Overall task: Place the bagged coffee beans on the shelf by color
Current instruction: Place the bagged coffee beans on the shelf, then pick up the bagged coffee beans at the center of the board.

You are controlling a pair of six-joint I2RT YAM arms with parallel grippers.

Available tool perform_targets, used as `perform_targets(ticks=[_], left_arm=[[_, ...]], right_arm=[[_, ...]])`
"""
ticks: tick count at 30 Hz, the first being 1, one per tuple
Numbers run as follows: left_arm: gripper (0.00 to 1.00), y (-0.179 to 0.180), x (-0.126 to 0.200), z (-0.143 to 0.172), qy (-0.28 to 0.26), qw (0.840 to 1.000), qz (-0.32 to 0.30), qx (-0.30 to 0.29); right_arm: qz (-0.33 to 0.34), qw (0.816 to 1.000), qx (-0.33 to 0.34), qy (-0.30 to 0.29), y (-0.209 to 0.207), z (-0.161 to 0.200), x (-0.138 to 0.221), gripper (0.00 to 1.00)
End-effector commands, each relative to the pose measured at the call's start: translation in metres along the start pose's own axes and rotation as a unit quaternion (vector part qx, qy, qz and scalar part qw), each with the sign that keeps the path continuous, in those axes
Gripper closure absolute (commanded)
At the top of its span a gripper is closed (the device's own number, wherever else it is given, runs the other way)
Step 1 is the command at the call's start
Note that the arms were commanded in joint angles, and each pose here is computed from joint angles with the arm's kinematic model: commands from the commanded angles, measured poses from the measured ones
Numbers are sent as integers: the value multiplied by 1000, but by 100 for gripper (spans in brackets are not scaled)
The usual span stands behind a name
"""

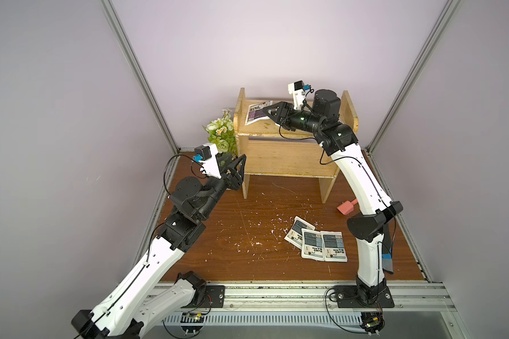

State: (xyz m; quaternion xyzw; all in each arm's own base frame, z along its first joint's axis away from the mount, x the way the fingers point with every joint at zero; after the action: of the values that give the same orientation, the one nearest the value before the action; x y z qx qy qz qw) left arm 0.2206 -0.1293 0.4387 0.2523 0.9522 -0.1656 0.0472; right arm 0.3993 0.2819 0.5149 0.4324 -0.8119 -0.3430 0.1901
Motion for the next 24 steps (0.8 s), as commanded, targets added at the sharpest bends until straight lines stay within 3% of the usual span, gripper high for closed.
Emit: perform_targets(ticks=[1, 10, 15, 20, 24], left_arm=[[43, -3, 0, -5, -15, 1000, 15, 3], [43, -2, -4, 1, -16, 1000, 19, 4], [43, -2, -6, 3, -14, 1000, 17, 1], [43, 0, -11, 12, 0, 1000, 14, -7], [43, 4, -16, 30, 39, 999, 11, -29]], right_arm=[[-9, 1000, 6, -13, 28, -8, 26, 40], [42, 998, 34, -38, 30, -13, 43, 36], [73, 992, 88, -53, 42, -13, 58, 38], [96, 971, 209, -66, 67, -2, 96, 37], [167, 953, 244, -64, 42, 27, 133, 35]])
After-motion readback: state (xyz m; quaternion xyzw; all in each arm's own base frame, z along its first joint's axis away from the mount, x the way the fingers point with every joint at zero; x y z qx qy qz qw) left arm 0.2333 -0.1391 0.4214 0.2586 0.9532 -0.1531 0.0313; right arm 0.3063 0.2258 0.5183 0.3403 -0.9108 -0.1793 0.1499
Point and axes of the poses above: each gripper's point midway between its finger pads, its own x axis back along the fingers, its own y axis along the line the jaws close on, z = x × y, the point moved 8 cm from there along x, back along the fingers, and after that the axes turned 2 degrees about -x, right-handed, at the moved point
